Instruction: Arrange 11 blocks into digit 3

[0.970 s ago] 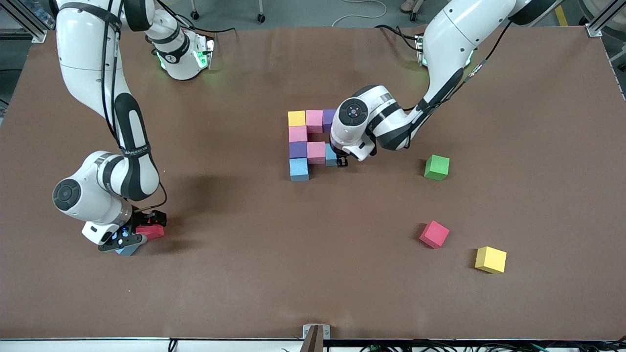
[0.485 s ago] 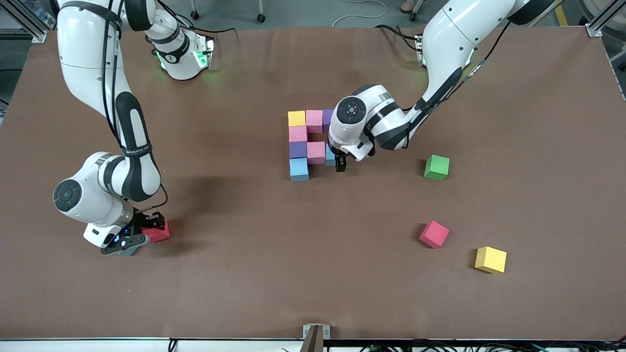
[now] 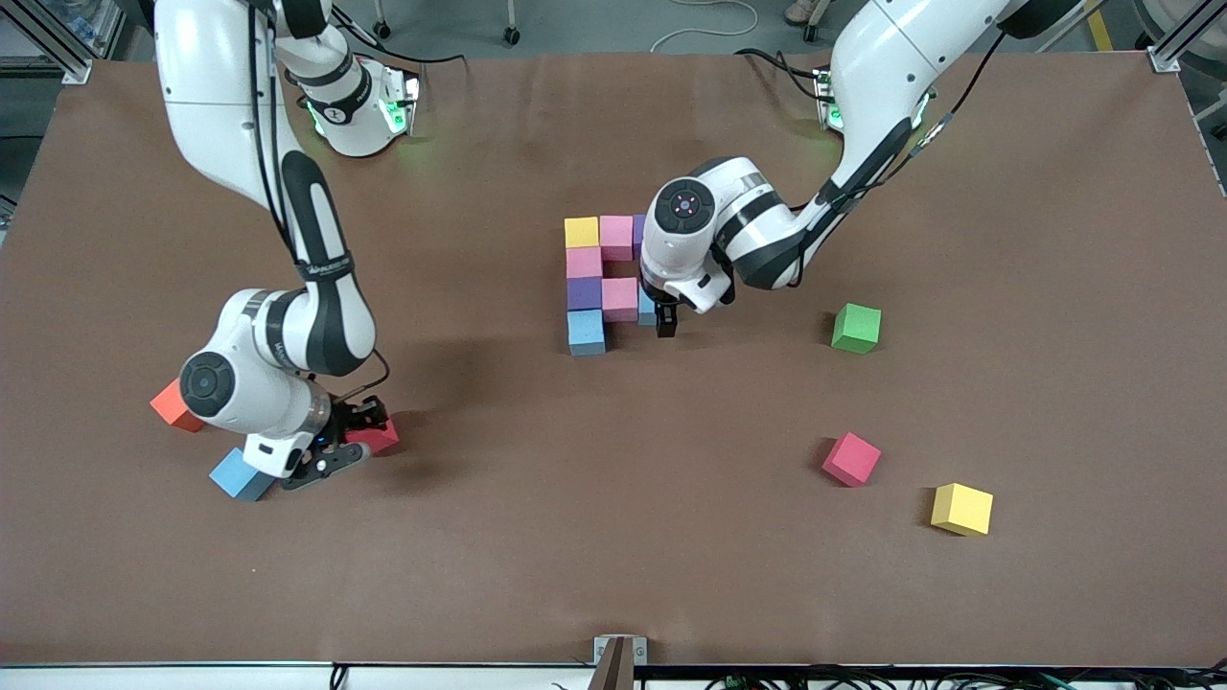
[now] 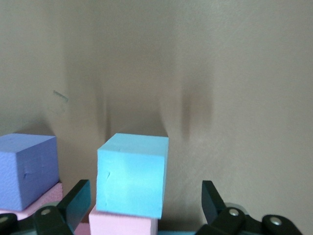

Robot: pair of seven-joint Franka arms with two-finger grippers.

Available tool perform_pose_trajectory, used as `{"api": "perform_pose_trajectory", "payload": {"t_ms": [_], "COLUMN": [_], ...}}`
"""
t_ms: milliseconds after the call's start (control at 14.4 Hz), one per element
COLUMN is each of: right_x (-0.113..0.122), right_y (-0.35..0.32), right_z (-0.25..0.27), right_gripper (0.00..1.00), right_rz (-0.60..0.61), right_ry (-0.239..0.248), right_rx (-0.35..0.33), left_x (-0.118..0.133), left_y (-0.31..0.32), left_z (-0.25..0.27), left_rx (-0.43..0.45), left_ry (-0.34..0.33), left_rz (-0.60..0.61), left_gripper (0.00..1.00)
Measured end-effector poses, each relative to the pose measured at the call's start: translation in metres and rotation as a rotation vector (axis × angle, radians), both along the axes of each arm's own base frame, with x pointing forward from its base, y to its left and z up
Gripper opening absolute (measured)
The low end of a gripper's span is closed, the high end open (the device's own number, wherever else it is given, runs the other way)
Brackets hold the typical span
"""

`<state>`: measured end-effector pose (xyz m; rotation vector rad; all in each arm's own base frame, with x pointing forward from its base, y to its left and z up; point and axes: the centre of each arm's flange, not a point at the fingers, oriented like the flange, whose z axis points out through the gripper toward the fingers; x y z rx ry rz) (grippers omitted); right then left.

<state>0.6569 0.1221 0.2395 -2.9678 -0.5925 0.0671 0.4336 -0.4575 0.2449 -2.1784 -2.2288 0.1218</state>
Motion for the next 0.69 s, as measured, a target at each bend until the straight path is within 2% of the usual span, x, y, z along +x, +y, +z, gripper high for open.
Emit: {"api": "perform_pose_trajectory", "payload": {"t_ms": [346, 693], "right_x": [-0.033, -0.077], "right_y": [0.115, 0.213], "right_z": [0.02, 0.021], "right_gripper": [0.58, 0.58], "right_rz": [-0.151, -0.268], "right_ry": [0.035, 0.046], "right_rx": [-0.004, -0.023], "left_x": [0.013, 0.073], "left_y": [-0.001, 0.028], "left_z": [0.047, 0.103], "left_rx": [0.052, 0.054], "left_ry": [-0.023, -0.055], "left_rz": [-0.04, -0.135], "left_gripper": [1.0, 1.0]}}
